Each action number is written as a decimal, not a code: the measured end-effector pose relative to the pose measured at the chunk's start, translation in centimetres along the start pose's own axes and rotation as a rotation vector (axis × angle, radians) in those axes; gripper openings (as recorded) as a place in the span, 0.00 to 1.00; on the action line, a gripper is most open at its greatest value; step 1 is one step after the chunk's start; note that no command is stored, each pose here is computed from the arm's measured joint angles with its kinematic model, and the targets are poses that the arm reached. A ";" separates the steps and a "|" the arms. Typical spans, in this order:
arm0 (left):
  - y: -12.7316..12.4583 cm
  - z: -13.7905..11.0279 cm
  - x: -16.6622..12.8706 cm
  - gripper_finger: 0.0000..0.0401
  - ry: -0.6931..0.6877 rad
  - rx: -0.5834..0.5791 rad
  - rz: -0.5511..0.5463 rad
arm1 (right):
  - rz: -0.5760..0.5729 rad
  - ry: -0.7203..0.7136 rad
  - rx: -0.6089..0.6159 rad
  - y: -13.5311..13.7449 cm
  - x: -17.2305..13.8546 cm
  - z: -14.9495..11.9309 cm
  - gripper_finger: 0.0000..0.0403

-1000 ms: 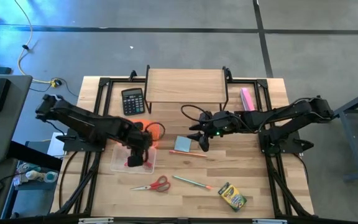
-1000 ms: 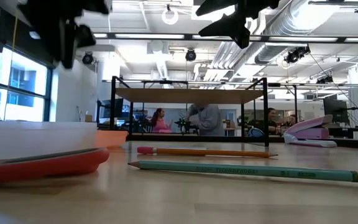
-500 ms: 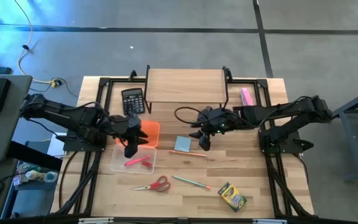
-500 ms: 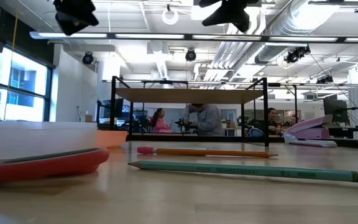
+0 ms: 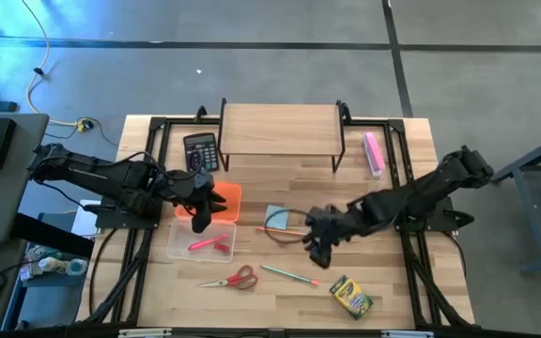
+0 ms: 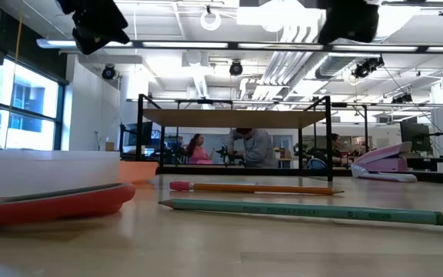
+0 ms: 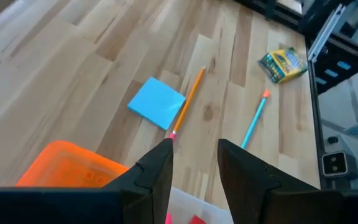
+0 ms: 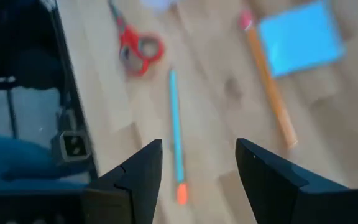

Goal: Pack school essentials
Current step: Put the blue pencil into the supply box

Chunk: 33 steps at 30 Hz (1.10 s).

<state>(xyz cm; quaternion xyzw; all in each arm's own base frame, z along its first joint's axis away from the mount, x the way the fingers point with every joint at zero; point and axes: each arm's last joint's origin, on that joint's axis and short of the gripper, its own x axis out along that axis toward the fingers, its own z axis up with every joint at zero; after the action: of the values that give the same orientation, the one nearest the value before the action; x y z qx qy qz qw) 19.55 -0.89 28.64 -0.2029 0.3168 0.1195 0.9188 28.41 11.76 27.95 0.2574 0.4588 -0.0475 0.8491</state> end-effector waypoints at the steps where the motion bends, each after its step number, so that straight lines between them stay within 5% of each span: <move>1: 0.0 0.0 0.0 0.29 0.000 0.005 0.002 | 0.005 0.024 0.008 0.4 0.4 -0.5 0.48; 18: 0.0 0.0 0.0 0.29 -0.001 0.014 0.001 | -0.053 0.270 -0.060 3.6 8.0 -6.9 0.38; 29: 0.0 0.0 0.0 0.29 -0.001 0.014 0.000 | 0.082 0.236 -0.042 6.4 6.7 -5.3 0.37; 33: 0.0 0.0 0.0 0.29 -0.001 0.014 0.000 | 0.039 0.211 -0.092 7.6 5.5 -4.1 0.37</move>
<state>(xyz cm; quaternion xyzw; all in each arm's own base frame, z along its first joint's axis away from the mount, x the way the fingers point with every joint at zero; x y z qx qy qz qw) 19.55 -0.86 28.64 -0.1966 0.3172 0.1175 0.9203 30.92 21.08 24.68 0.2307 0.5424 0.0173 0.8076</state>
